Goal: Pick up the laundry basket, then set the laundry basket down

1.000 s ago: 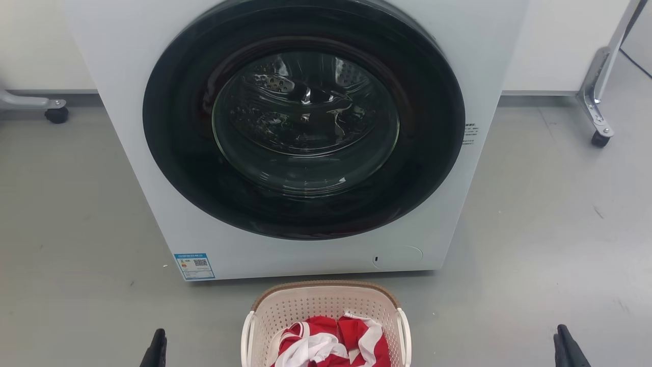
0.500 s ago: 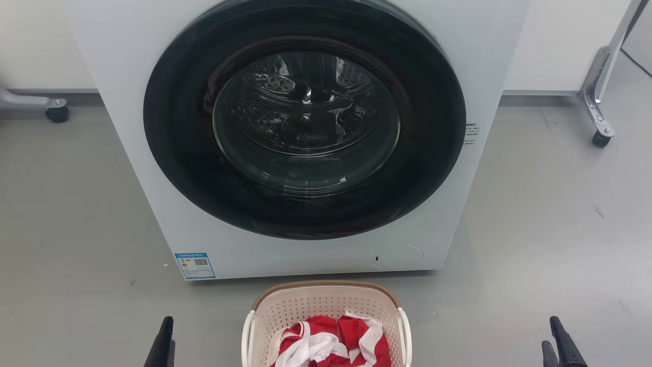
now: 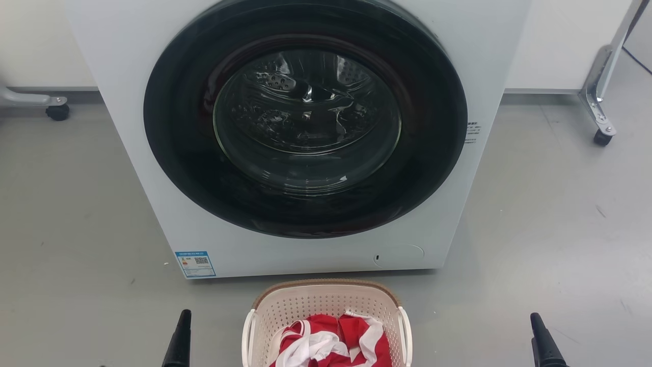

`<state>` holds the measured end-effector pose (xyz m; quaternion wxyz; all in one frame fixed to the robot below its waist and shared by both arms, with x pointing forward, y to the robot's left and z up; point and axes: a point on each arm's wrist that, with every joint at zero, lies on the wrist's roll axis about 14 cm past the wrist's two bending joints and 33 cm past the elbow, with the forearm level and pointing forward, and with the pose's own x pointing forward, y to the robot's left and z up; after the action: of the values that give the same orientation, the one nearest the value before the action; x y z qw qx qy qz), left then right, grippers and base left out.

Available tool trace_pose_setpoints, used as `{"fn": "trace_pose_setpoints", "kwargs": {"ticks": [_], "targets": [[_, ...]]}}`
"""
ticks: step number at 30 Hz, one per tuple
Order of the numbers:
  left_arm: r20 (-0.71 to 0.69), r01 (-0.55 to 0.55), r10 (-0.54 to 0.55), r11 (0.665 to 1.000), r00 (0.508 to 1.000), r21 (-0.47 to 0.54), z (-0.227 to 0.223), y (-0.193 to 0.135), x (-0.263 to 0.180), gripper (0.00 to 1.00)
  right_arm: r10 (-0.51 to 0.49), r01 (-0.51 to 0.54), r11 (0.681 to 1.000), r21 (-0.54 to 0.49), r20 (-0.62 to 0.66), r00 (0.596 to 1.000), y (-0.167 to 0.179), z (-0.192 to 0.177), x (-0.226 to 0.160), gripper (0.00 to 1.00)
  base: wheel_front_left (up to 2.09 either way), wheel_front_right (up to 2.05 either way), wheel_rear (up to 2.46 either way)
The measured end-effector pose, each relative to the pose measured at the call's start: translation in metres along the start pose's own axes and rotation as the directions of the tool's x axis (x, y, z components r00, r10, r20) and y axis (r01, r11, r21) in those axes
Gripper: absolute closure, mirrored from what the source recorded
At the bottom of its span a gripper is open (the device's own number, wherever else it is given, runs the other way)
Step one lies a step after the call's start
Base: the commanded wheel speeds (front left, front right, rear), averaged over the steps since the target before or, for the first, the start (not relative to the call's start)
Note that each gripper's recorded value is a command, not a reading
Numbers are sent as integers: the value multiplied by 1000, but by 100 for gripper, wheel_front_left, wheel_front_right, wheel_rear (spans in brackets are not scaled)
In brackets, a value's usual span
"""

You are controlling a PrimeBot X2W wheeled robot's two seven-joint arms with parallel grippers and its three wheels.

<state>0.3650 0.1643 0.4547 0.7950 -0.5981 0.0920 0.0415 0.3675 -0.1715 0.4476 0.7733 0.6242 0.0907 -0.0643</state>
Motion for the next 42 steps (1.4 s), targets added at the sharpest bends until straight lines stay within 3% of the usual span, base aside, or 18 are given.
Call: {"fn": "trace_pose_setpoints", "kwargs": {"ticks": [9, 17, 28, 42], "targets": [[-16, 8, -5, 978, 1000, 208, -7, -6, 2, 0, 1, -6, 985, -174, -30, 1000, 5, -14, 2, 0, 0, 0, 0], [-22, 23, -16, 921, 1000, 389, -12, -11, 3, 0, 6, -23, 939, -342, -50, 999, 8, -24, 3, 0, 0, 0, 0], [-26, 44, -35, 791, 999, 611, -20, -15, 2, 0, 18, -55, 830, -555, -71, 997, 11, -38, 4, 0, 0, 0, 0], [-27, 70, -80, 614, 996, 787, -29, -22, -1, 0, 46, -93, 671, -736, -84, 995, 14, -51, 0, 0, 0, 0, 0]]}}
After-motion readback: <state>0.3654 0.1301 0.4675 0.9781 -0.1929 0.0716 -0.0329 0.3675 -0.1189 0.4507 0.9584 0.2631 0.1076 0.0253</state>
